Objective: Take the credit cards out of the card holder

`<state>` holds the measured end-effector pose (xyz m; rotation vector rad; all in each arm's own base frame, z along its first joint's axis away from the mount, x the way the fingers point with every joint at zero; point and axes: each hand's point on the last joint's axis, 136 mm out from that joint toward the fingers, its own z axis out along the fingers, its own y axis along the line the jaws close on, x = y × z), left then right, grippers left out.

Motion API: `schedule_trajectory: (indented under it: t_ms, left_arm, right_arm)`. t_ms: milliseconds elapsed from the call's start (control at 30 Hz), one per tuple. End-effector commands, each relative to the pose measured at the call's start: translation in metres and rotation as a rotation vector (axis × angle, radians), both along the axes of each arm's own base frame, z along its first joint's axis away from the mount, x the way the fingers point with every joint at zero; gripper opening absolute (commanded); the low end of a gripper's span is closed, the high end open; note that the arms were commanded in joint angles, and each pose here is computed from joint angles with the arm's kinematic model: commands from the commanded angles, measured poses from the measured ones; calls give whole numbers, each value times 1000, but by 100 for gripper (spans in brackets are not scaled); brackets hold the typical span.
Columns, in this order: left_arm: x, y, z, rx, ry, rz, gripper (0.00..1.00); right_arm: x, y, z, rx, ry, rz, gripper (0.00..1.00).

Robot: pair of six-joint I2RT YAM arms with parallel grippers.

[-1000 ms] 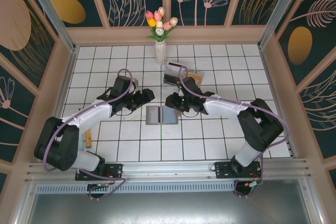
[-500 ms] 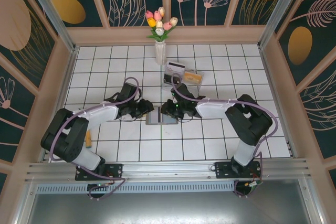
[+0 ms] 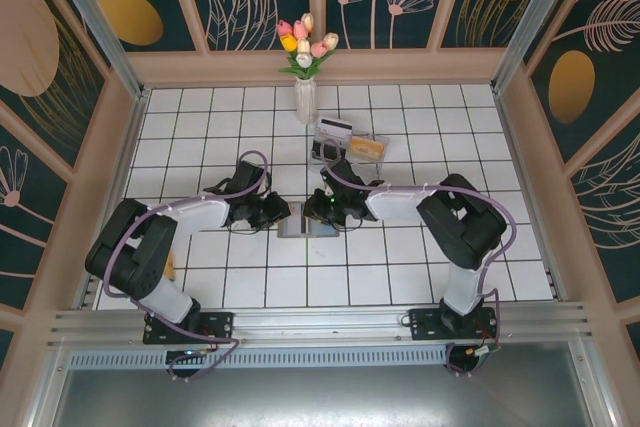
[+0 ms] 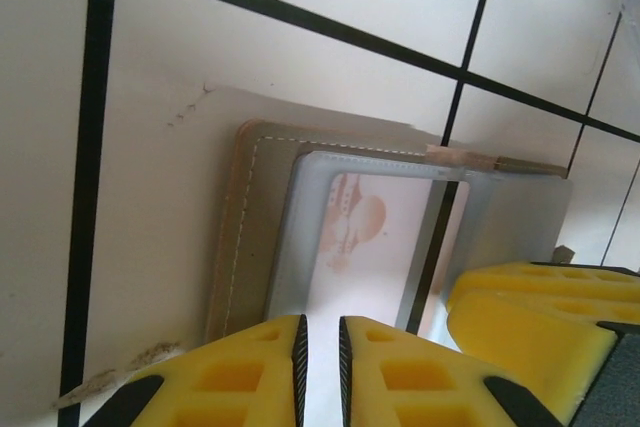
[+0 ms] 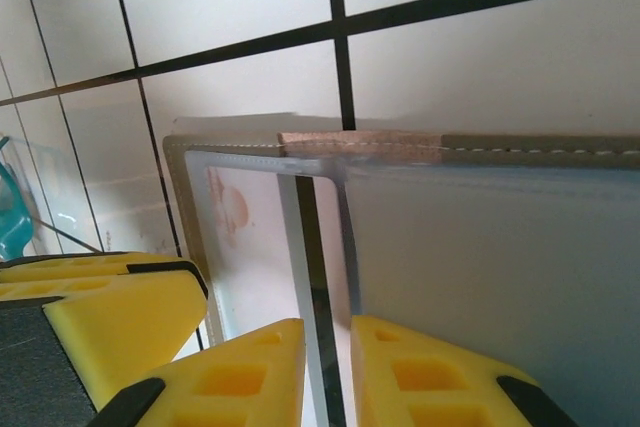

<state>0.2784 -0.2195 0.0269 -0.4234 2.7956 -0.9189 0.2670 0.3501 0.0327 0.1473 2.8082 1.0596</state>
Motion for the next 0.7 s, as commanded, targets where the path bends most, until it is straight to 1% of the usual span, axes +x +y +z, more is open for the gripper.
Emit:
schedule_trajectory:
  t_ms: [0, 167, 433, 667]
  left_arm:
    - [-6, 3, -13, 32, 20, -20, 18]
    - [-10, 7, -20, 56, 44, -14, 16]
    - [-17, 13, -29, 77, 70, -10, 15]
    - [-21, 15, -32, 83, 78, -11, 15]
  right_arm:
    - [2, 3, -1, -27, -3, 17, 21]
    - [-1, -3, -9, -57, 7, 15, 22]
    - [-8, 7, -17, -27, 37, 72, 22]
    - [-8, 10, -17, -8, 36, 86, 18]
